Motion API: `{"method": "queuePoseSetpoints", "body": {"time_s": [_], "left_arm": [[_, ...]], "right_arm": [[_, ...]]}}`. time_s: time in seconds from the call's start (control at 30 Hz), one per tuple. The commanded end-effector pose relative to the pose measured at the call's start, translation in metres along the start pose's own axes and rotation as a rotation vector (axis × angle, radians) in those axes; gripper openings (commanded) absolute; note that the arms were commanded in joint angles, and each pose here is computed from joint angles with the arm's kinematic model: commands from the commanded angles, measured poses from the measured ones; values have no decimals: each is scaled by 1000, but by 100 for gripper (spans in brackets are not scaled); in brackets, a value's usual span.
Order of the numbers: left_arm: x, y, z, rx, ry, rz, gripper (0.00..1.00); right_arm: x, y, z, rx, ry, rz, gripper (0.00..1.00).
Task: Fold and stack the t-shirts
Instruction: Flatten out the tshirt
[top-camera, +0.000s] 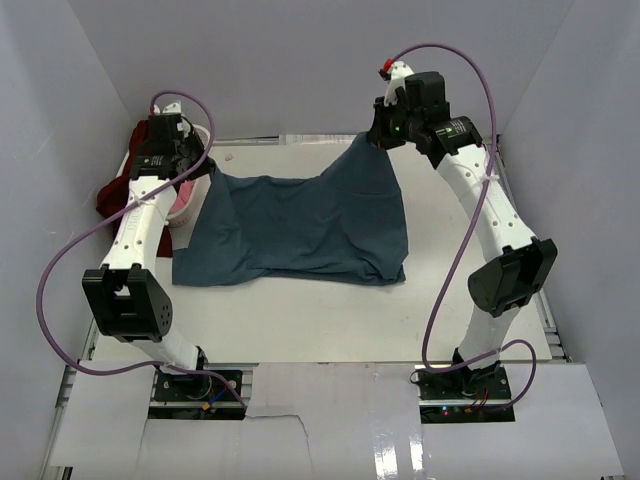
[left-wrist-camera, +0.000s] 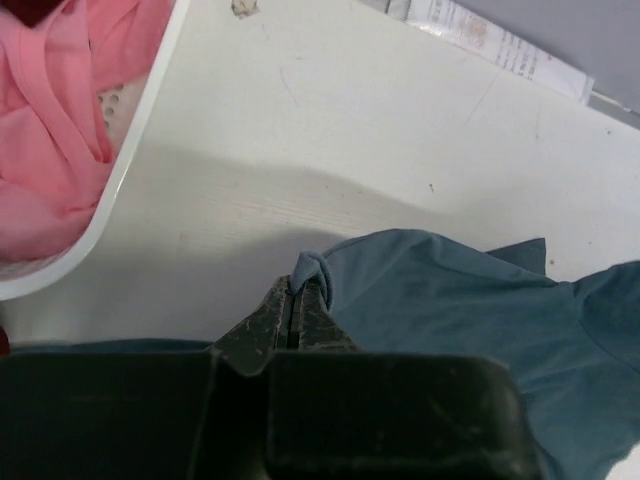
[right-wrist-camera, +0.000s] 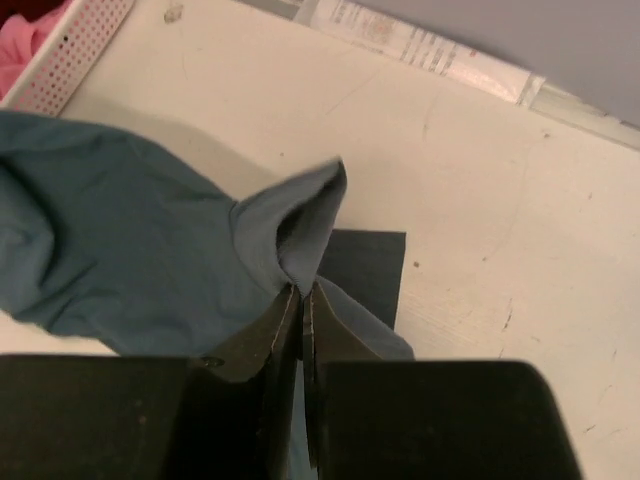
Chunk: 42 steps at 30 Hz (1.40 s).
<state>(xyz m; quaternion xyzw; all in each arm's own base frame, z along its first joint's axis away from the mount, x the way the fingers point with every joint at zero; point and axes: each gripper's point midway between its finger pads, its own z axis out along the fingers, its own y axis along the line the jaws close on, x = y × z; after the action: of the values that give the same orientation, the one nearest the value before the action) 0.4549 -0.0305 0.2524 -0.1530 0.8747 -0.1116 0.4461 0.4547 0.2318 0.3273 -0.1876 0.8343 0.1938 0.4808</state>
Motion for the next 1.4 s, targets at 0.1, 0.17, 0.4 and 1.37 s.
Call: {"method": "queuePoseSetpoints", "body": {"time_s": [0.1,0.17,0.4,1.37], "left_arm": [[-59,-15,-19,19,-121,-19,0],[-79,4,-13,-10,-139,-49,0],[-148,-5,-64,131,-265,-95,0],[-82,-27,-208,333,-567,-115,0]], "right_arm": [[4,3,6,-33,52,21,8],[-21,-4,-1,-51,7,55,8],[-104,-6,-91,-132,-293,41,8],[-93,42,-330,-1,-824,-133,8]]}}
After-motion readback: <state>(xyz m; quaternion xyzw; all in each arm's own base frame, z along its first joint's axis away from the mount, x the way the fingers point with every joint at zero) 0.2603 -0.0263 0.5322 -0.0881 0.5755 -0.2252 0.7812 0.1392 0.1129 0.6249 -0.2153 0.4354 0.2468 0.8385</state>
